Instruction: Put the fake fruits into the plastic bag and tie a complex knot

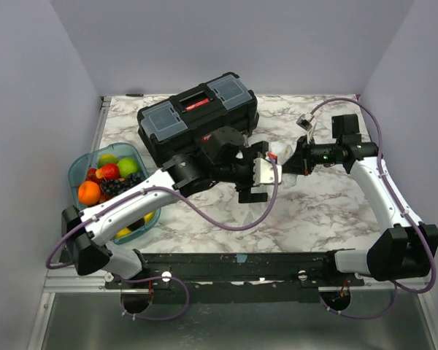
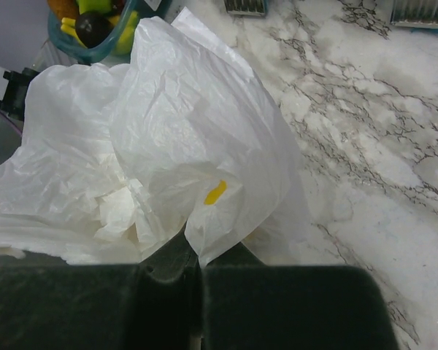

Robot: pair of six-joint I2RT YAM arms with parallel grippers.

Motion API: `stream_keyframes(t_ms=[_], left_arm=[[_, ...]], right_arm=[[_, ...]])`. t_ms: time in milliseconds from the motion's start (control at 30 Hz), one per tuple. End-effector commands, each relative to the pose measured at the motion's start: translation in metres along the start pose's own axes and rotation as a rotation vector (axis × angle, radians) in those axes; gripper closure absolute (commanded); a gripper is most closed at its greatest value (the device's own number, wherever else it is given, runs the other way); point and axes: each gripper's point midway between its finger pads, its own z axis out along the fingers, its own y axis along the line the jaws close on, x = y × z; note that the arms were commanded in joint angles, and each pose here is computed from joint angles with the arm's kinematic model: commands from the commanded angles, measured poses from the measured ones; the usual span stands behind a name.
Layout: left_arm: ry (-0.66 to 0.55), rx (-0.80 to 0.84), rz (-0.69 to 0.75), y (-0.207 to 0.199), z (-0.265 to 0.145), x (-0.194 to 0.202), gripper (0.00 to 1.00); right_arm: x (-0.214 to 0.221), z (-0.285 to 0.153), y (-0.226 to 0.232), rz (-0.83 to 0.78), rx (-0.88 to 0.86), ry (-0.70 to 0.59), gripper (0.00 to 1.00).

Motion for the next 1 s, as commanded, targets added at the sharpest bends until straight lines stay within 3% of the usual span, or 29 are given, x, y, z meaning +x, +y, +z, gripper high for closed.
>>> stream_keyframes(t_ms=[0, 167, 233, 267, 367, 633, 800, 933, 967], left_arm=[[0.092, -0.017, -0.133, 0.006, 0.031, 0.024, 0.11], [0.175, 0.064, -0.169, -0.019, 0.029, 0.061, 0.46], [0.165, 0.096, -0.144, -0.034, 0.017, 0.076, 0.89], [0.172, 0.089, -0.136, -0.038, 0.012, 0.085, 1.00], [0.155, 0.117, -0.117, -0.057, -0.014, 0.098, 1.00], [0.297, 0.150, 0.087, -0.104, -0.057, 0.177, 1.00], [0.308, -0.011, -0.075, -0.059, -0.063, 0.189, 1.00], [0.232, -0.099, -0.167, -0.020, -0.063, 0.164, 0.98], [0.210, -0.107, -0.159, -0.015, -0.063, 0.155, 0.82]], right_arm=[[-0.004, 0.006, -0.003, 0.011, 0.034, -0.023, 0.99], [0.000, 0.006, -0.001, 0.032, 0.026, -0.013, 0.99], [0.000, 0.007, -0.007, 0.048, 0.037, -0.002, 0.99], [0.000, 0.005, -0.011, 0.048, 0.047, 0.002, 0.99], [-0.004, -0.005, -0.033, 0.047, 0.115, -0.004, 0.99], [-0.022, -0.051, -0.088, 0.048, 0.225, -0.094, 0.99], [-0.013, -0.047, -0.059, 0.038, 0.073, -0.094, 0.99], [0.000, -0.042, -0.028, 0.067, -0.055, -0.129, 0.99], [0.003, -0.042, -0.022, 0.062, -0.065, -0.134, 0.99]])
